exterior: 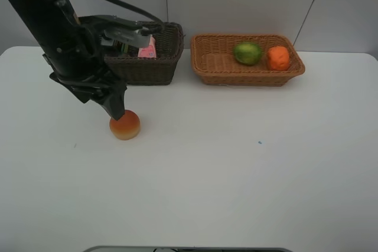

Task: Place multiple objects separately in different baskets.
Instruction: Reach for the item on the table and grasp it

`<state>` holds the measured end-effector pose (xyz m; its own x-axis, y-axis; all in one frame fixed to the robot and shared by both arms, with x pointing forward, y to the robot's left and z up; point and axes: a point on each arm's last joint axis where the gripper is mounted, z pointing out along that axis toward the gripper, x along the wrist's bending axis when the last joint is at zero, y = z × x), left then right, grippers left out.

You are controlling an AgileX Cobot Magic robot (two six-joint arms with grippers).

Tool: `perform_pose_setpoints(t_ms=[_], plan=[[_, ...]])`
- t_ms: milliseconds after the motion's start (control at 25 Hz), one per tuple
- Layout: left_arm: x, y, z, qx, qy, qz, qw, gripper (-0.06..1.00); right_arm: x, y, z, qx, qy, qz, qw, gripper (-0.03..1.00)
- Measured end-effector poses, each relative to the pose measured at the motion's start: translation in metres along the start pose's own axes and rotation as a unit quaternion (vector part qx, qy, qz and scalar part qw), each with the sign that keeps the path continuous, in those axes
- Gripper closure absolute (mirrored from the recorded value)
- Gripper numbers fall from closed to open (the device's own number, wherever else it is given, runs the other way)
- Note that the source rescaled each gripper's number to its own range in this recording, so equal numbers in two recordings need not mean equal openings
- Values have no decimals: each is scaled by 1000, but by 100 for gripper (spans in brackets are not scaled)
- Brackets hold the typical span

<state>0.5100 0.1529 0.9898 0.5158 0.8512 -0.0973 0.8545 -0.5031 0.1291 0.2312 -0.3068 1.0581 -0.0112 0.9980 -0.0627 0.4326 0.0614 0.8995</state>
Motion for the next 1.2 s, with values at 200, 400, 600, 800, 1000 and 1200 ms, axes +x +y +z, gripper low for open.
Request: perform_pose_setpoints(t_ms=[200,400,600,800,1000,1200], plan=[[1,1,9,-39,-1,-64,997,-2,0,0,0,0,0,0,1000,21],[4,-2,19,-58,6,-118,991,-2,0,0,0,0,0,0,1000,21],[7,0,20,-75,17,-151,986,-5,0,0,0,0,0,0,1000,21],[9,0,27,-67,24,-178,982,-5,0,0,0,0,0,0,1000,21],[11,3,51,-31,26,-191,981,-5,0,0,0,0,0,0,1000,21],[13,9,52,-36,34,-185,981,-5,0,0,0,0,0,0,1000,21]])
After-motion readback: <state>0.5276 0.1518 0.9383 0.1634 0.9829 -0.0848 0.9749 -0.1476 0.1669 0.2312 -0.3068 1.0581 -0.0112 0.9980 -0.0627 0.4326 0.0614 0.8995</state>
